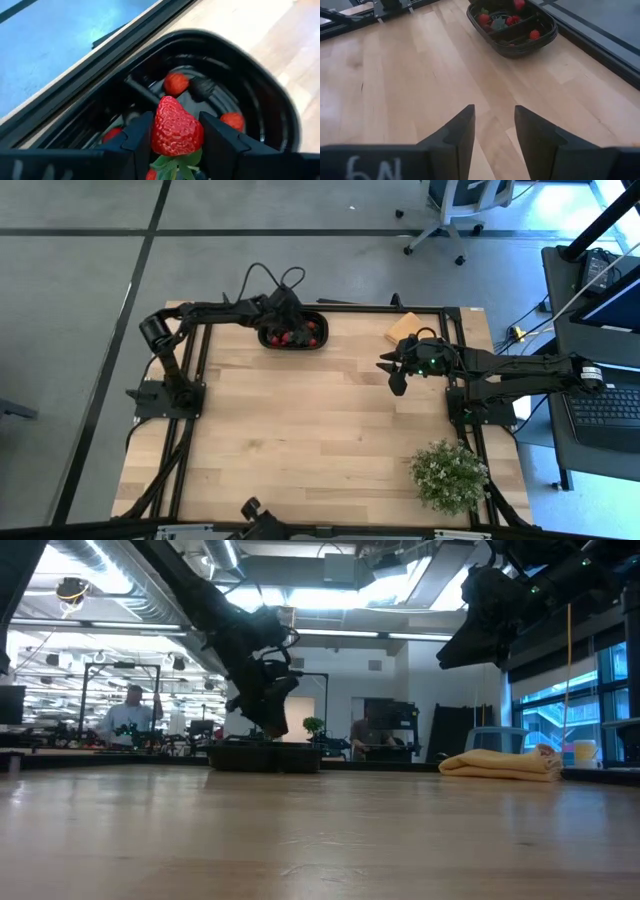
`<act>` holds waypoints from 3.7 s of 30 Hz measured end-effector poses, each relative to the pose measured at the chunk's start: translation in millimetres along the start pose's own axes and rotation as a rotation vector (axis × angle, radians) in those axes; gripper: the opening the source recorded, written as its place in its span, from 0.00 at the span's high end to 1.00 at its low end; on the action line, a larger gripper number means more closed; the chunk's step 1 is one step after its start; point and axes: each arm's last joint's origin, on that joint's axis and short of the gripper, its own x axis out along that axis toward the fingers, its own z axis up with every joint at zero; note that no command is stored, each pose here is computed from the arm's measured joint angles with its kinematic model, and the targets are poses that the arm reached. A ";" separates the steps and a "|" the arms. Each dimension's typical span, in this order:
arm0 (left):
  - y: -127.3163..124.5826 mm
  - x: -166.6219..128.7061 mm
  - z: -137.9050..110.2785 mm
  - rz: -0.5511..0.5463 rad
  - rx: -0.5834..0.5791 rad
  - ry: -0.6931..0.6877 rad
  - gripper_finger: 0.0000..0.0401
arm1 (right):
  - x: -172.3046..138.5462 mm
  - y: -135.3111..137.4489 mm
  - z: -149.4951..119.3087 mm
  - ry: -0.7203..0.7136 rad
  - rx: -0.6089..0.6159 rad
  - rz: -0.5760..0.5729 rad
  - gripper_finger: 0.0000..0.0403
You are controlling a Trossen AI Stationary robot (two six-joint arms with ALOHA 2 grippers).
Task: Pick and placing Produce into tupperware
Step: Put the strawberry into the black bin, then return to Home Position
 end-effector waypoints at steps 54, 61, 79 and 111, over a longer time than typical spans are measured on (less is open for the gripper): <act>4.2 -98.5 3.8 -0.026 -0.007 -0.195 0.39 | -10.2 -9.8 15.9 -0.153 0.023 -0.018 0.65; 6.5 -166.9 -31.8 -0.083 0.028 -0.459 0.39 | -46.6 -32.6 21.0 -0.258 0.009 -0.128 0.65; 25.3 -212.7 -155.2 -0.267 0.028 -0.836 0.39 | -66.4 -46.3 -26.9 -0.581 0.076 -0.105 0.65; 34.2 -160.9 -209.4 -0.227 -0.099 -0.792 0.39 | -55.6 -53.5 -80.0 -0.730 0.115 -0.068 0.65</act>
